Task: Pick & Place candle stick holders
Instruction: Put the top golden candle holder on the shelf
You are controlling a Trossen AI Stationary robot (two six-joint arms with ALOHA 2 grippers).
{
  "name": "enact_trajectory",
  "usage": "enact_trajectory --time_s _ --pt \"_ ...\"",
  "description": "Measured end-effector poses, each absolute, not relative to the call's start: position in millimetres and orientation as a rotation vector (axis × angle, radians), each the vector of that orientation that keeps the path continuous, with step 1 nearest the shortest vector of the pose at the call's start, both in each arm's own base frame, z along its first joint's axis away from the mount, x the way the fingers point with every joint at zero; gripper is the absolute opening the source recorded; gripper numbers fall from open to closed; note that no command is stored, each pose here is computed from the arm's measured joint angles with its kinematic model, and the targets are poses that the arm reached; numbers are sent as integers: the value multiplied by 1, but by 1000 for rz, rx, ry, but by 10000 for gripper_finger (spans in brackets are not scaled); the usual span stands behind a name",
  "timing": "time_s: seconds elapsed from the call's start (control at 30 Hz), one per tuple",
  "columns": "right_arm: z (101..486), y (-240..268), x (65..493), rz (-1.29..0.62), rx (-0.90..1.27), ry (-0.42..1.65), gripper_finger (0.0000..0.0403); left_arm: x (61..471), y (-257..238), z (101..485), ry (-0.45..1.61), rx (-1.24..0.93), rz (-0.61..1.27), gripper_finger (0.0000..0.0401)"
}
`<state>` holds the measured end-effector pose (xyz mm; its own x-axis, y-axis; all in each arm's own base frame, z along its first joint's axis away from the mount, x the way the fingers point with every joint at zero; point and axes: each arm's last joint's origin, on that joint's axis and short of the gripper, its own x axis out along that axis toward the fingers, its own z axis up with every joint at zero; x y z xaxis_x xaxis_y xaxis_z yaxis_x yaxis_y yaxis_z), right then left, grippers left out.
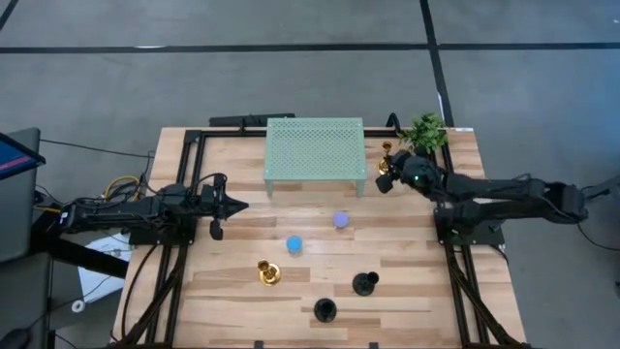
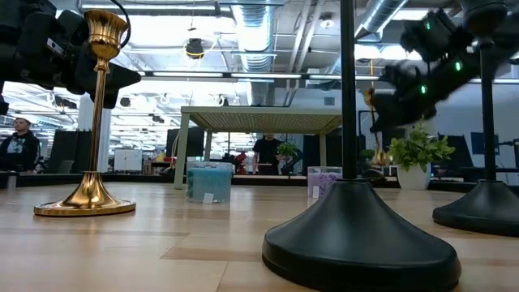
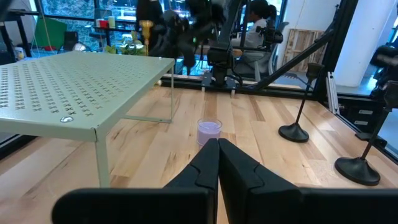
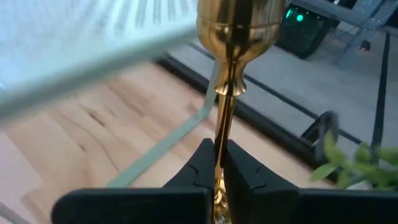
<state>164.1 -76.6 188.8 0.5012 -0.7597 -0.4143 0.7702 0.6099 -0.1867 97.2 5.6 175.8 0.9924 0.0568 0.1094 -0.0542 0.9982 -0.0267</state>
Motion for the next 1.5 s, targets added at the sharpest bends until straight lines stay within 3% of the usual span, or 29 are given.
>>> enact_trajectory --time_s 0.2,0.43,0.87,1.07,1.5 --pt "239 -70 159 -892 -26 406 2 97 6 176 -110 -24 56 8" --pt "272 -67 163 -778 -10 317 1 97 6 176 -110 -24 56 8" --pt "323 -100 242 -546 -83 363 0 97 6 176 -110 -24 56 8" --pt "326 -137 276 -455 -58 341 0 97 6 176 -110 -24 56 8" --pt "281 -194 308 -319 93 245 0 97 6 176 -110 -24 56 8"
